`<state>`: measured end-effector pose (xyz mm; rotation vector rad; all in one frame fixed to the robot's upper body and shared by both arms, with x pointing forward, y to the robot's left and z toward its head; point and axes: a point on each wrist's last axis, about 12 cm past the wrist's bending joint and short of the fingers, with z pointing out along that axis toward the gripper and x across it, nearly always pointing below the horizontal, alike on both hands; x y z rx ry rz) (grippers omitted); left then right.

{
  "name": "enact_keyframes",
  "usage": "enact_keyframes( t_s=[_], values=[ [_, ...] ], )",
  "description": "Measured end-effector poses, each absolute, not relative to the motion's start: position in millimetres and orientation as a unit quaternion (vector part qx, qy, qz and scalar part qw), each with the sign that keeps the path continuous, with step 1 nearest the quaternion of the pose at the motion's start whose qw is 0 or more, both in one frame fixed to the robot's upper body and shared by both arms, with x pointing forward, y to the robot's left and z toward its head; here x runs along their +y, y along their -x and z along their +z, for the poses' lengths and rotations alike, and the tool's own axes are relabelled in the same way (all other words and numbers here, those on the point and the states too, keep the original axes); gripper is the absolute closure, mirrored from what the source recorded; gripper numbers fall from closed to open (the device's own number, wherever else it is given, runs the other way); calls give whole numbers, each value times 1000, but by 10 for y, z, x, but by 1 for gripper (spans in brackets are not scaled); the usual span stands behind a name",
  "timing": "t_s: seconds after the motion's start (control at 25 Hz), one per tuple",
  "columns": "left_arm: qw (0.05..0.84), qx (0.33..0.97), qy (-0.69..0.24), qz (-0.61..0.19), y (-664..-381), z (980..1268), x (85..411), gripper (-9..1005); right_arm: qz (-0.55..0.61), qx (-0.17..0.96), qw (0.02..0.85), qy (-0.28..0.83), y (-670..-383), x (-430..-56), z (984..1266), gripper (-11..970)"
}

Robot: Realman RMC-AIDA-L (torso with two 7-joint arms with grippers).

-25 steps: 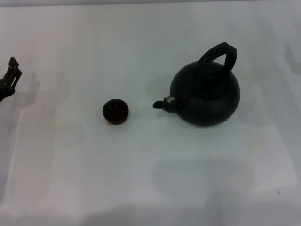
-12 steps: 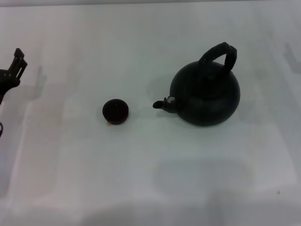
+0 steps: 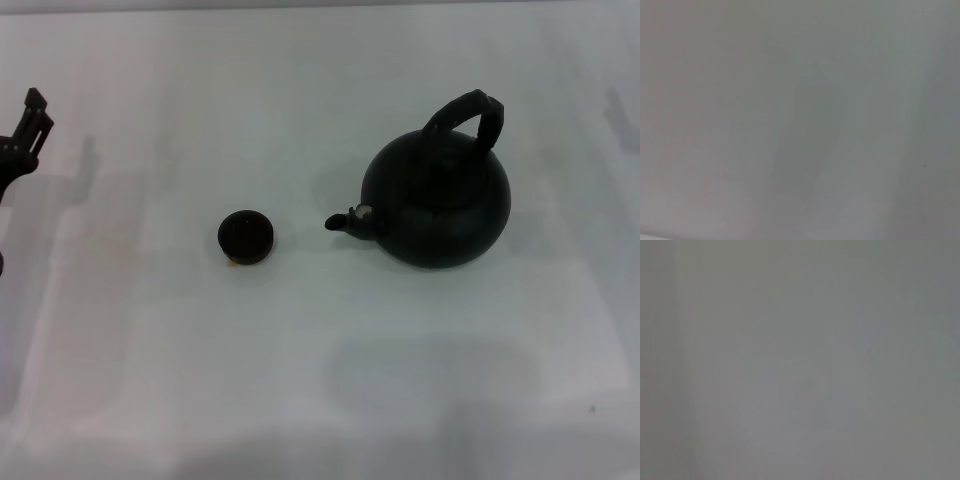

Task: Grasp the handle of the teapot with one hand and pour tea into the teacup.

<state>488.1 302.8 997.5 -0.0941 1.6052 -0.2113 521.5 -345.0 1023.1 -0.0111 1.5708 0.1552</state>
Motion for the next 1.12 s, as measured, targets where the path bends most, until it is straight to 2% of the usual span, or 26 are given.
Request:
enact_keyframes(
  t_s=[1.12],
  values=[
    [689, 717, 45, -97, -4835, 9960, 3023, 180, 69, 717, 694, 0, -5203, -3439, 10186, 155]
  ],
)
